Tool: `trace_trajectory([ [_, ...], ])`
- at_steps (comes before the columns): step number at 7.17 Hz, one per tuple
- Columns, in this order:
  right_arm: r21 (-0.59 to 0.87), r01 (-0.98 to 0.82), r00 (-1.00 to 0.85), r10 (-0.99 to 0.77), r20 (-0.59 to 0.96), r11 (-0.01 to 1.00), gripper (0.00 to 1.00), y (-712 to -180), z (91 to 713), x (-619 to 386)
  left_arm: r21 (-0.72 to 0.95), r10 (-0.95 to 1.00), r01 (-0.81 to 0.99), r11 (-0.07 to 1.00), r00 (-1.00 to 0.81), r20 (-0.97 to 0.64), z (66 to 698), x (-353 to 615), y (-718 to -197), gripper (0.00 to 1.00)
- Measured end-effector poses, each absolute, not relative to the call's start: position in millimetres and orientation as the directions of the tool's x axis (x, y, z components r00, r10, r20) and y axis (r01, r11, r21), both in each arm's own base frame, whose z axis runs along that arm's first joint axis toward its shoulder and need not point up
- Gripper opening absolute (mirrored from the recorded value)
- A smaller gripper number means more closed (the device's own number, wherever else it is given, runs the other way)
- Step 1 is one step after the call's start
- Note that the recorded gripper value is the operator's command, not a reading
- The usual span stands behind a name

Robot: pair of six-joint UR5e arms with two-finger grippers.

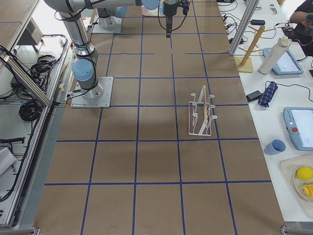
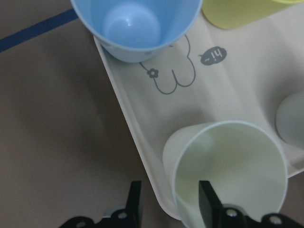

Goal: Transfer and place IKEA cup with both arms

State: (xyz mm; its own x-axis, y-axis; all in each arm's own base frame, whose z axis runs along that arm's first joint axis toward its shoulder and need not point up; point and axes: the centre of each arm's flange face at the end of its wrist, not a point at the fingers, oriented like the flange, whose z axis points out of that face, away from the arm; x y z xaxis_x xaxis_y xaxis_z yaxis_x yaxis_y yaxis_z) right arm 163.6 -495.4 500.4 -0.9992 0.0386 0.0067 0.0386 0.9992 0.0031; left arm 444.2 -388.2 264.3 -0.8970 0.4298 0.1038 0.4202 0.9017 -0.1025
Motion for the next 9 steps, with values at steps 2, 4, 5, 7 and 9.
trace_trajectory([
  [2,0.002,0.039,-0.999,0.039,0.006,0.999,1.0,-496,501,164,-0.078,0.39,0.384,0.92,-0.917,0.08,321,424,-409,1.0],
  [4,0.002,0.039,-0.999,0.039,0.006,0.999,1.0,-496,501,164,-0.043,0.354,0.352,0.935,-0.934,0.045,381,354,-452,1.0],
  [5,0.002,0.039,-0.999,0.039,0.006,0.999,1.0,-495,500,164,-0.036,0.312,0.311,0.95,-0.95,0.033,404,305,-473,1.0],
  [7,0.002,0.039,-0.999,0.039,0.006,0.999,1.0,-496,501,164,-0.023,0.167,0.167,0.986,-0.986,0.023,443,183,-503,1.0],
  [9,0.002,0.039,-0.999,0.039,0.006,0.999,1.0,-496,501,164,-0.028,0.002,0.002,1.0,-1.0,0.02,467,60,-514,1.0],
])
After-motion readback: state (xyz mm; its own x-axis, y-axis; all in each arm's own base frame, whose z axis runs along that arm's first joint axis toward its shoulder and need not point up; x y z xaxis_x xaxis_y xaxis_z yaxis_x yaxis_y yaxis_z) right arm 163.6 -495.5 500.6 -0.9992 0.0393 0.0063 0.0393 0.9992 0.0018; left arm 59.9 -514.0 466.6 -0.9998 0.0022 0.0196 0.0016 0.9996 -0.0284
